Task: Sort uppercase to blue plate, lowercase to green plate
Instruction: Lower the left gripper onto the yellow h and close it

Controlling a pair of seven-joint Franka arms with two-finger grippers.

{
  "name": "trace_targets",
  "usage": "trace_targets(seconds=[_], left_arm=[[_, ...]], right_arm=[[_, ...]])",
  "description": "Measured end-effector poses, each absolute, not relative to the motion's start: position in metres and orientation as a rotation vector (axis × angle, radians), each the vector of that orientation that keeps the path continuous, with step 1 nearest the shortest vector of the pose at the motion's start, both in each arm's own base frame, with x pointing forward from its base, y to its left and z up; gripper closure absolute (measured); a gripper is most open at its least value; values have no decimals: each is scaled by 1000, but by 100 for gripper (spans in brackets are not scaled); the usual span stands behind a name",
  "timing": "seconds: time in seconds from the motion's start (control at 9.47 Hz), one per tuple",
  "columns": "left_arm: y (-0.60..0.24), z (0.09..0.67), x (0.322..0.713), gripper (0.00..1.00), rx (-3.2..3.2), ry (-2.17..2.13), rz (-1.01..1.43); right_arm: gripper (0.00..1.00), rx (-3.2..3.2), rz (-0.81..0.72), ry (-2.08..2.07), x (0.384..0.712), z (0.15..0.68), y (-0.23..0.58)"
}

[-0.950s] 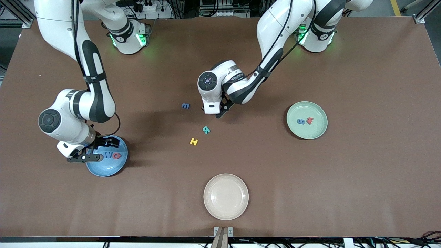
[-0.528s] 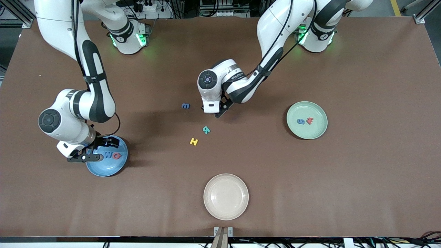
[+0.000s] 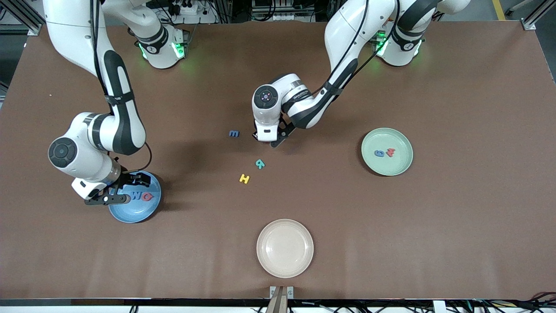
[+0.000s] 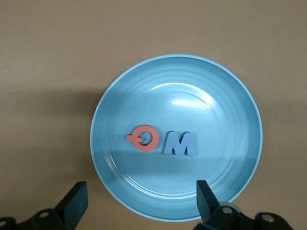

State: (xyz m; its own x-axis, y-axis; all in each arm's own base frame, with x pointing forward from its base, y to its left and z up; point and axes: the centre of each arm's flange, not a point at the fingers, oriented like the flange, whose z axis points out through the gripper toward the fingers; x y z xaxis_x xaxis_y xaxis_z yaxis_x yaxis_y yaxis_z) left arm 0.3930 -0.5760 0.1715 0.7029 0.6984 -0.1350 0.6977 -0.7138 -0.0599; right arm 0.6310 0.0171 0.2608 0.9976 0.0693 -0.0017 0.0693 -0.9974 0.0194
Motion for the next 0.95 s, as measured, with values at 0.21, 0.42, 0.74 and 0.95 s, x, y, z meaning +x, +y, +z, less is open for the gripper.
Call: trace_targets(seconds=[0.21,0.42,0.74,0.95], left_arm=[[-573,171,390,37,-2901,-1164,211],[-573,171,391,37,-2918,-1156,192],[-570,170,390,37,-2944,-1170,184],[-569,170,389,39,-2948,-1172,182]], right_arm=[[0,3119,-2,113,631,261,17],[0,3119,-1,115,631,261,18],[0,3119,-1,118,631,261,18],[0,3119,-1,120,631,261,19]])
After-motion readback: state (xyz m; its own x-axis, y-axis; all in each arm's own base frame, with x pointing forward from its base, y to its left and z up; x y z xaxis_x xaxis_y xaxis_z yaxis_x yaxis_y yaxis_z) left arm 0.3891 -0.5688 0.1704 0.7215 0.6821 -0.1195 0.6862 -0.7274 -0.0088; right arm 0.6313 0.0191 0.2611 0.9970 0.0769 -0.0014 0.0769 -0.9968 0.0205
